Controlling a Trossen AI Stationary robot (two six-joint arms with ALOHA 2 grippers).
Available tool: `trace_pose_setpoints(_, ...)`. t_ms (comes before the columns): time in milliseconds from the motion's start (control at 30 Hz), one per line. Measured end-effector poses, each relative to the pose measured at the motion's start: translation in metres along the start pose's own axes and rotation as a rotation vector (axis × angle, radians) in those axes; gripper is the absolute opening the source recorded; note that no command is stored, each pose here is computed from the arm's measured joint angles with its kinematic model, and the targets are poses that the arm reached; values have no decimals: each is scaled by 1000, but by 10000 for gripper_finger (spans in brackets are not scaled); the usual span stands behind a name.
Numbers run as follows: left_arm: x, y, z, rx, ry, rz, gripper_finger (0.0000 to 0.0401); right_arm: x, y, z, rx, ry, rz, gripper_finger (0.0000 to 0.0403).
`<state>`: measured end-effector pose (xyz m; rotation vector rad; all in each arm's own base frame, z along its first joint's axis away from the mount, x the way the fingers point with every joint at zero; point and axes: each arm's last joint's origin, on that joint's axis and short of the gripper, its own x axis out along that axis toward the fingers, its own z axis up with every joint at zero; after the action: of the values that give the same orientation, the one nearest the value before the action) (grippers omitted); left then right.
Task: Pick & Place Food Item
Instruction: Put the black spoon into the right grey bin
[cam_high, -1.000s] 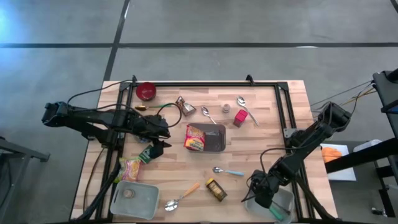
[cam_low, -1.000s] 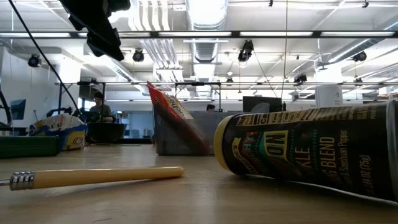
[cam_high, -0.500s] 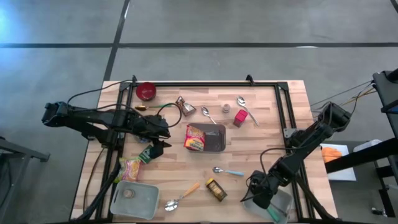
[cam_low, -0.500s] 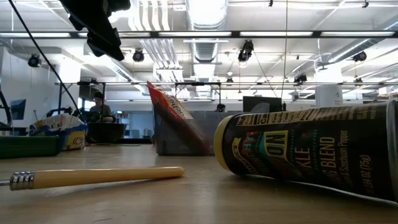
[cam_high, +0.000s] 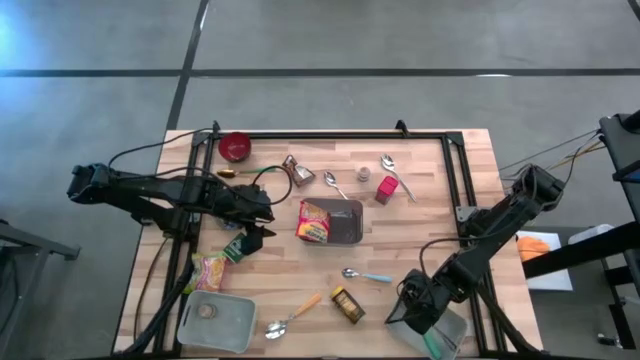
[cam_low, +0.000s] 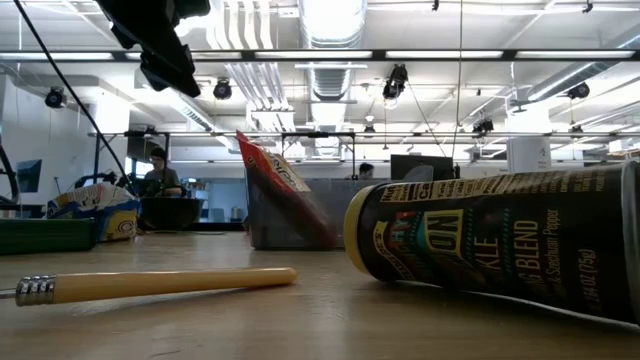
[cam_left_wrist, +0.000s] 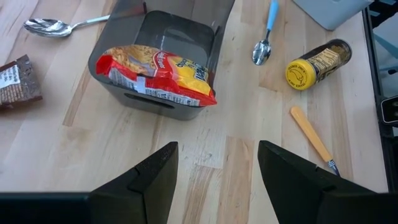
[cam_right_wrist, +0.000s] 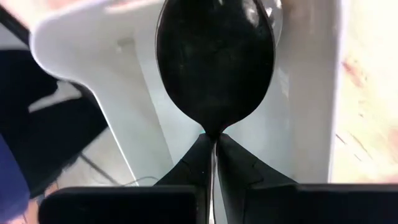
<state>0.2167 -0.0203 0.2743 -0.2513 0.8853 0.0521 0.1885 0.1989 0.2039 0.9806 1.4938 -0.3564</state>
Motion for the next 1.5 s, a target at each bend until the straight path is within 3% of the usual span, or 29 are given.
trace_pose_setpoints(133, 0, 0, 0, 0, -1, 0, 226, -4, 3, 1, 81, -67, 17, 12)
trace_pose_setpoints(433, 0, 0, 0, 1, -2, -1, 226, -6, 5, 1, 333, -66, 35, 12)
trace_pose_setpoints(1300, 0, 0, 0, 2, -2, 0, 226, 14, -18, 7, 371, -87, -36, 12)
trace_pose_setpoints(1500, 0, 0, 0, -2, -2, 0, 226, 26, -20, 9, 425, -61, 46, 12)
